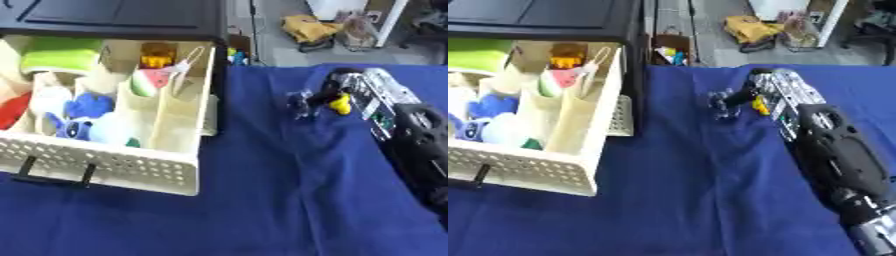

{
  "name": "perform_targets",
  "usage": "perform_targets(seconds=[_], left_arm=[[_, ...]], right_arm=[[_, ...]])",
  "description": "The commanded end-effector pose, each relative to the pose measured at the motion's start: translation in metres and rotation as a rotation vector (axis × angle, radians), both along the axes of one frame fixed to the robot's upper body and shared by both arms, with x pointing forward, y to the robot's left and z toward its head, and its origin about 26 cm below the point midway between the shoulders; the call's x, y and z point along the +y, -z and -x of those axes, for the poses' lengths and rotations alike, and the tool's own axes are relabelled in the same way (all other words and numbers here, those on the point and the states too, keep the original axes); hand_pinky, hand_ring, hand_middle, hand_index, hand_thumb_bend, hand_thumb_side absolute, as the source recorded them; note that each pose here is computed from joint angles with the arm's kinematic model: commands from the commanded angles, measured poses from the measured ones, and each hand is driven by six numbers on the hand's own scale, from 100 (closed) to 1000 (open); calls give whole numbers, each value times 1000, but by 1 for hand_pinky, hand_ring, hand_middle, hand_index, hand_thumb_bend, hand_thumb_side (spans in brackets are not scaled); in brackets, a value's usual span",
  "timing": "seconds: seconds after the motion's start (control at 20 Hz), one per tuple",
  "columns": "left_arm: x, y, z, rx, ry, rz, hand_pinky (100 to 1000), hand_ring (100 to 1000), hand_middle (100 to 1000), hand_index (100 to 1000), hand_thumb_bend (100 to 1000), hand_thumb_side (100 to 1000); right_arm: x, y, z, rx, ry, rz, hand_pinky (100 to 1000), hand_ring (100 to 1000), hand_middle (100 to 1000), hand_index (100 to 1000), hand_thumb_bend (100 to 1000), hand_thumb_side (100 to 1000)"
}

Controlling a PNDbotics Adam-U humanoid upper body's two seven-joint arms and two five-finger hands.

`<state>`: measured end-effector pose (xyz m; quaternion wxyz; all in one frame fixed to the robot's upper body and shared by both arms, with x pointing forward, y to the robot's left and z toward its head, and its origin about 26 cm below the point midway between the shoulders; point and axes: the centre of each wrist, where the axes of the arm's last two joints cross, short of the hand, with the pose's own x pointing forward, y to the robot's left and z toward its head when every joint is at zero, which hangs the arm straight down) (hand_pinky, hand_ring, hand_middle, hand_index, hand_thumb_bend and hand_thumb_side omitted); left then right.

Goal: Pick up objects from table and place into drawer.

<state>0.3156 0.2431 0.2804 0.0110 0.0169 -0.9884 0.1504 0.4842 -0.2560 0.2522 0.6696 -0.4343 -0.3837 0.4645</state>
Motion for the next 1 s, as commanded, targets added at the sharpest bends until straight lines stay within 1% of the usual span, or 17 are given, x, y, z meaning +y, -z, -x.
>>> perform_targets(seconds=[0.05,0.25,0.45,0.55,0.65,0.85,0.9,0.95,1.0], left_arm=[[-1,-7,3,-26,7,-2,288,378,536,715,241,1000],[-2,-7,3,-23,9,-1,288,378,536,715,241,1000],[-2,-7,3,-23,10,-2,288,378,536,715,240,1000],[-3,-6,3,-22,12,-2,288,378,537,715,240,1000],[-3,-6,3,-21,13,-1,288,378,537,715,240,1000],[-3,-6,3,-21,13,-1,288,378,537,715,240,1000],[-3,-6,3,-20,13,-2,288,378,537,715,238,1000],[-3,-6,3,-20,14,-2,288,378,537,715,238,1000],[-3,-6,3,-20,14,-2,287,378,537,715,238,1000]], right_arm=[[3,1,-1,11,21,-35,854,921,687,888,592,658],[6,9,-3,17,31,-57,854,922,689,894,594,648],[9,12,-4,20,27,-60,853,922,689,893,593,647],[12,17,-5,32,25,-50,850,922,684,882,573,637],[13,20,-6,39,27,-42,850,922,683,882,571,636],[13,22,-7,41,27,-37,850,922,683,881,570,635],[13,21,-7,36,29,-30,815,891,598,811,450,586],[13,21,-8,26,30,-20,815,891,598,811,450,586],[13,20,-8,16,29,-14,802,869,568,787,404,580]])
